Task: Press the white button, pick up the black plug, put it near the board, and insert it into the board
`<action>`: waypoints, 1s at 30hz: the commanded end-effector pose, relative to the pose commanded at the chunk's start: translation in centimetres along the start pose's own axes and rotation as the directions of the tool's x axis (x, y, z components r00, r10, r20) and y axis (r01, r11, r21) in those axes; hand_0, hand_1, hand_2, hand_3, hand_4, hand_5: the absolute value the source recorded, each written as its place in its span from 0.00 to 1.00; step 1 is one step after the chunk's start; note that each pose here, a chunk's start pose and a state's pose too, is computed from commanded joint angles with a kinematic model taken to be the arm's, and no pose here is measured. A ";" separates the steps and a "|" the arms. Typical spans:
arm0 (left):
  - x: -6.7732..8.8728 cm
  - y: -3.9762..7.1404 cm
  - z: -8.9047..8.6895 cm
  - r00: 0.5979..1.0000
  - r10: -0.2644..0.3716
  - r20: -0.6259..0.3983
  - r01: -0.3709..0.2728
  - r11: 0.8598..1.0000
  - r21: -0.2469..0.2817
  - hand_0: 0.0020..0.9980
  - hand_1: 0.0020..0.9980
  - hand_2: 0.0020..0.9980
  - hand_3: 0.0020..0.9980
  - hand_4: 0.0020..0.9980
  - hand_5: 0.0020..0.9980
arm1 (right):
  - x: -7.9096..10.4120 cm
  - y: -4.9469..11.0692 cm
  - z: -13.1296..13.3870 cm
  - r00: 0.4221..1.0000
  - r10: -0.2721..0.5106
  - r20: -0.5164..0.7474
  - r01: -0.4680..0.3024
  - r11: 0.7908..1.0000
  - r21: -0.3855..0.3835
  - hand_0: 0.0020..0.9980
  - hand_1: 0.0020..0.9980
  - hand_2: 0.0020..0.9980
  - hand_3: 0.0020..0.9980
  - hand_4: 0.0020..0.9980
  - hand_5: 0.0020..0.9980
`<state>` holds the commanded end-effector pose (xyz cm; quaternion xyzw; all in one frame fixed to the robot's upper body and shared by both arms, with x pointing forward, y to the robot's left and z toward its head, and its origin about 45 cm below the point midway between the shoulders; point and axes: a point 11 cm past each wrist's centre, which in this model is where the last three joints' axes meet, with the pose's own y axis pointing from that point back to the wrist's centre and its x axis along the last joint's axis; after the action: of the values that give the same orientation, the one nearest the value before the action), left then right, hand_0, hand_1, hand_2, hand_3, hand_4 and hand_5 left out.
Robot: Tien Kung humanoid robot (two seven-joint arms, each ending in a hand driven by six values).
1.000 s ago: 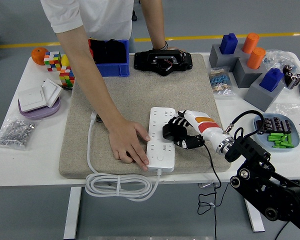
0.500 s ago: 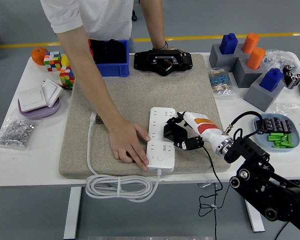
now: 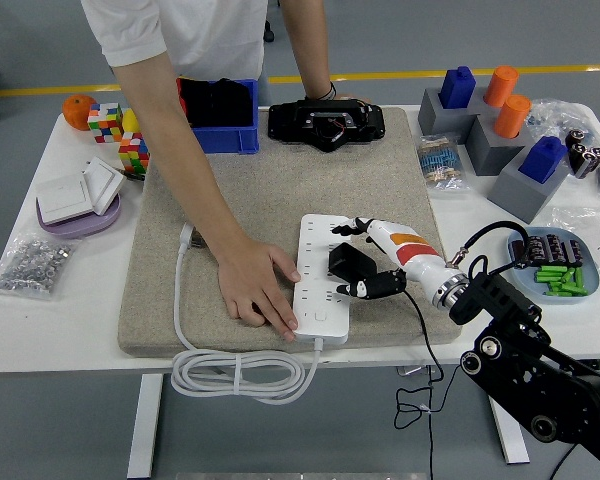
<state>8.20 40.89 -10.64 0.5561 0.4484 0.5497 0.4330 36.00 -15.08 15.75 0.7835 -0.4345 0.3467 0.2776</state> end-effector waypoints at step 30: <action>-0.4 0.0 0.3 1.000 -0.009 -0.007 0.009 1.000 -0.010 0.77 0.71 0.66 0.73 0.66 0.53 | -0.1 3.3 -0.3 0.982 0.026 0.187 -0.037 0.998 0.059 0.72 0.72 0.68 0.66 0.95 0.20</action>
<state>8.45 40.51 -10.72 0.5500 0.4498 0.5520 0.4364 33.01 -16.32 16.33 0.8137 -0.4599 0.2897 0.2058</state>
